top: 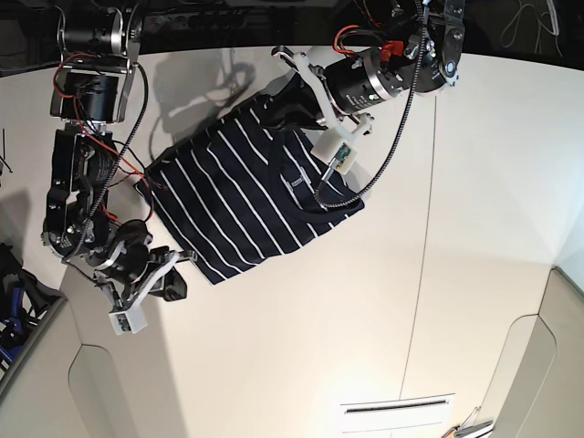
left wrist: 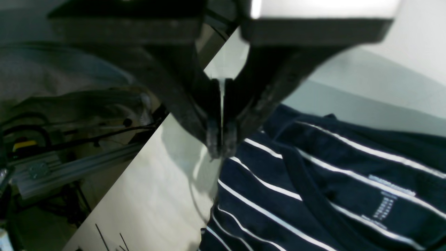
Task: Fold the T-shirt properly
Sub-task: 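Grasp the opposite shirt edge with the left gripper and square the bundle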
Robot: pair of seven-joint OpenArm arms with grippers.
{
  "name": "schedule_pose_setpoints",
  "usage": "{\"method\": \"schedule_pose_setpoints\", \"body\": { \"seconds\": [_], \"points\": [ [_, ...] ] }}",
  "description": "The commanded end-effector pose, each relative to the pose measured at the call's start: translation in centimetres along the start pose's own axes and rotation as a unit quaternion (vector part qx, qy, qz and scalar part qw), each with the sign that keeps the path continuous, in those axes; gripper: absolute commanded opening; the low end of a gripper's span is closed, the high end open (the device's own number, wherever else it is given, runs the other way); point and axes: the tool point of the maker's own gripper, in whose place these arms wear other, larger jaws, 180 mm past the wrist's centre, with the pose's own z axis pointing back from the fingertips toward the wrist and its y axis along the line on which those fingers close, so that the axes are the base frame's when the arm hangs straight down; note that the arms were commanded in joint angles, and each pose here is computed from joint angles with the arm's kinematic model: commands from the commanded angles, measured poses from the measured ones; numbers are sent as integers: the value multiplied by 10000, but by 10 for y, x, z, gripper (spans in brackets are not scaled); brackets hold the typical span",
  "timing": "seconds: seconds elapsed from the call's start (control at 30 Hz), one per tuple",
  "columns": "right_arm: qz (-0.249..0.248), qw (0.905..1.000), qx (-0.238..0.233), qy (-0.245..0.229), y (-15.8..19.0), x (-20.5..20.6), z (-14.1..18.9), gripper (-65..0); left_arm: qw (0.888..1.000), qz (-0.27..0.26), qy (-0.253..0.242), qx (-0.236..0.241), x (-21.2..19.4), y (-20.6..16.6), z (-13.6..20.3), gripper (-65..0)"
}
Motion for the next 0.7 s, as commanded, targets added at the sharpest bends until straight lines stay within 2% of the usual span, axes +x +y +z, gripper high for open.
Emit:
{"method": "schedule_pose_setpoints", "body": {
  "seconds": [0.0,0.17,0.33,0.57,0.67],
  "points": [
    [-24,9993,110,-362,0,24,0,-650,9998,6,-194,-88,9,-5,1,-637],
    [-641,9966,509,102,1,-15,-25,-650,9997,223,-8,-54,-8,3,-6,-637],
    [-1033,9908,642,590,4,-56,-38,-650,9985,506,182,46,-31,16,-15,-637],
    [-1104,9883,671,809,5,-70,-38,-650,9984,232,286,437,-28,44,-19,-637],
    [-1279,9851,823,807,7,-69,-34,-650,9959,298,154,842,-15,67,-13,-637]
  ]
}}
